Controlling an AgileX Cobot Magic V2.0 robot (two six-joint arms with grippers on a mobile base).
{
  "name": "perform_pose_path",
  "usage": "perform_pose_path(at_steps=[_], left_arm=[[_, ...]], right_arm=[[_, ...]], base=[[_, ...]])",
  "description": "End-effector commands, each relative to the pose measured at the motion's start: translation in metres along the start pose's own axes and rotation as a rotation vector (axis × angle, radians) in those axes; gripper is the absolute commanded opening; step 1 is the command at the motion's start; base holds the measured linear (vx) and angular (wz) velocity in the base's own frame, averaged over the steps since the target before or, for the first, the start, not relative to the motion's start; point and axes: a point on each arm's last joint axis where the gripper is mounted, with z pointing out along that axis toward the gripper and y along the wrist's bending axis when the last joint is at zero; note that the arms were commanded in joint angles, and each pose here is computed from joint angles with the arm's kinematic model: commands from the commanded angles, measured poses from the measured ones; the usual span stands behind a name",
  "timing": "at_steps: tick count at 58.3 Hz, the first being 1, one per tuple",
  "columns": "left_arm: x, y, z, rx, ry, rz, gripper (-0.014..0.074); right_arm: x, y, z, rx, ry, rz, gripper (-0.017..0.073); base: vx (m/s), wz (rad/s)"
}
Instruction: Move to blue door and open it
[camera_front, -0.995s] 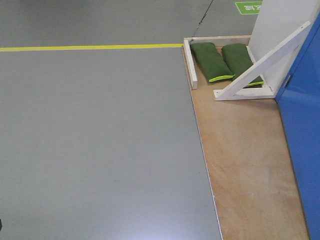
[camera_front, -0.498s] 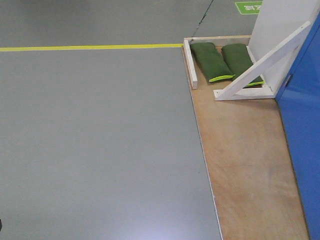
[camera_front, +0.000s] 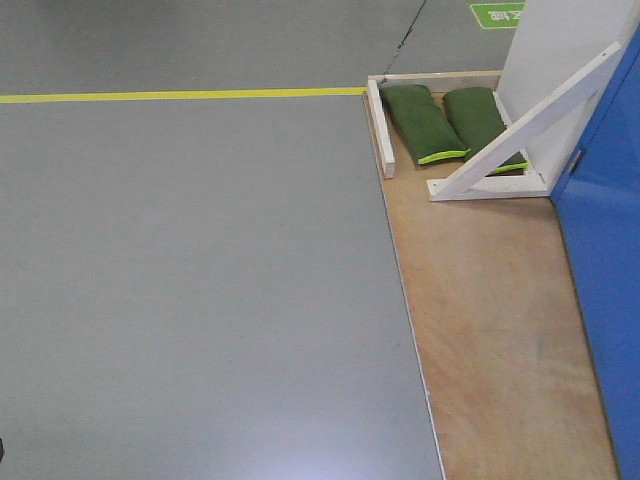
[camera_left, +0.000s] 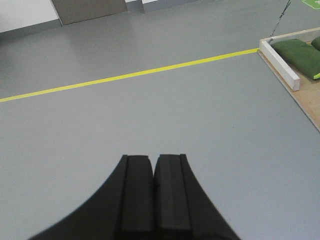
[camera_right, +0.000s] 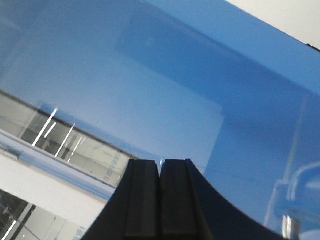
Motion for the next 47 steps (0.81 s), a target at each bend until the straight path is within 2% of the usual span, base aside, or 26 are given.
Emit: perform_pose_path(at_steps=[1, 8, 16, 32, 47], left_arm=[[-0.009, 0.001, -0.001, -0.006, -0.089, -0.001, 0.0070], [-0.009, 0.001, -0.001, -0.006, -0.089, -0.001, 0.0070], [-0.009, 0.001, -0.001, -0.006, -0.089, -0.001, 0.0070], [-0.009, 0.001, -0.001, -0.006, -0.089, -0.001, 0.0070], [-0.009, 0.001, -0.001, -0.006, -0.089, -0.001, 0.0070]], right_arm=[[-0.020, 0.023, 0.003, -0.064, -0.097, -0.014, -0.0010], [-0.028, 0.029, 0.015, -0.079, -0.136, -0.013, -0.0010], [-0.054, 0.028, 0.021, -0.074, -0.215, -0.026, -0.0010], [-0.111, 0.001, 0.017, 0.013, -0.405, -0.064, -0.0010], [-0.115, -0.028, 0.036, 0.085, -0.407, -0.063, -0.0010]], base=[[0.00, 0.00], [0.00, 0.00], [0.00, 0.00], [0.00, 0.00], [0.00, 0.00]])
